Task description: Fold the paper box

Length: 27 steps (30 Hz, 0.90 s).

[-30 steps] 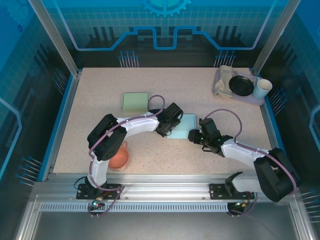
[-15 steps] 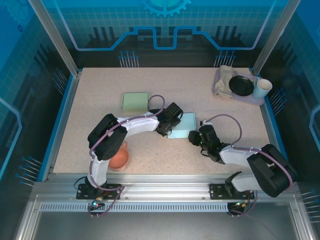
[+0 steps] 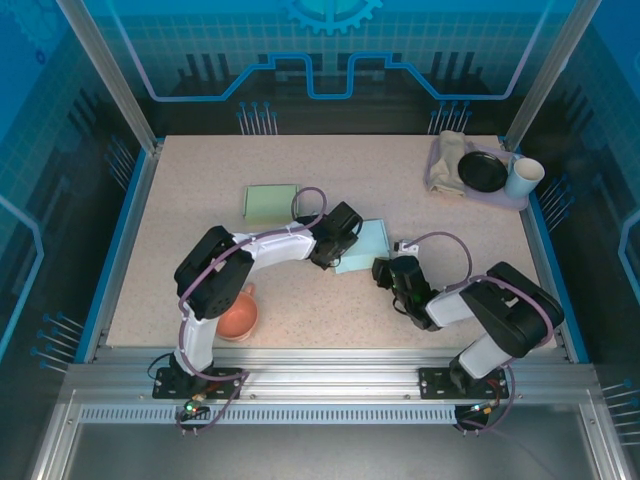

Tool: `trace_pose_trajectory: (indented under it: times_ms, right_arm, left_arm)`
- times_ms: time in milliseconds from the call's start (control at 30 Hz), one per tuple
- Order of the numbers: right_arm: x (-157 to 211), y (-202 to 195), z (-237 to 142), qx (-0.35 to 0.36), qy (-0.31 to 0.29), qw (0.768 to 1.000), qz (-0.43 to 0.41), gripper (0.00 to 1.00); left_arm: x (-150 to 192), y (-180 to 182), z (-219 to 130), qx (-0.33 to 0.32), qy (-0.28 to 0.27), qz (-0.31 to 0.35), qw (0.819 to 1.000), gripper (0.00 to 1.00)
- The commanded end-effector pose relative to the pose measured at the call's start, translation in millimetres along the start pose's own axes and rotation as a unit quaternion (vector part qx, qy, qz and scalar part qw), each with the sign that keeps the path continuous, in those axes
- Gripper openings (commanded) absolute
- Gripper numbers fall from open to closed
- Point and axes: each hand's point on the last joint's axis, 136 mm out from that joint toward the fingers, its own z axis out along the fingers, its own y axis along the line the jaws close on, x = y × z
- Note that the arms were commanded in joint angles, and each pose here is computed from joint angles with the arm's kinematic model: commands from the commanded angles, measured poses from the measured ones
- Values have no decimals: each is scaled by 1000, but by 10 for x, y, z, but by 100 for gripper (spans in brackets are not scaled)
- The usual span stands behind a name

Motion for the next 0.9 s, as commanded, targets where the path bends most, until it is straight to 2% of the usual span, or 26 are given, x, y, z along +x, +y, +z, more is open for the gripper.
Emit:
trace_pose_trajectory:
  times_ms: [0, 200, 333, 567, 733, 867]
  right_arm:
    - [257, -27, -2, 3, 42, 999, -5, 38]
    - [130, 122, -146, -24, 38, 999, 9, 38]
    - [-51, 259, -343, -46, 32, 998, 6, 39]
    - [-355, 434, -637, -78, 22, 997, -1, 39]
    - [-371, 325, -678, -50, 37, 998, -13, 40]
    - [-373, 90, -618, -9, 55, 998, 7, 51]
  left_arm:
    - [373, 713, 218, -121, 72, 35, 989, 77]
    - [370, 607, 101, -119, 72, 41, 989, 79]
    - [296, 640, 62, -125, 53, 38, 990, 79]
    - [313, 633, 88, -125, 53, 33, 990, 79]
    - [358, 587, 82, -123, 59, 34, 990, 79]
    - [339, 599, 44, -133, 53, 36, 989, 79]
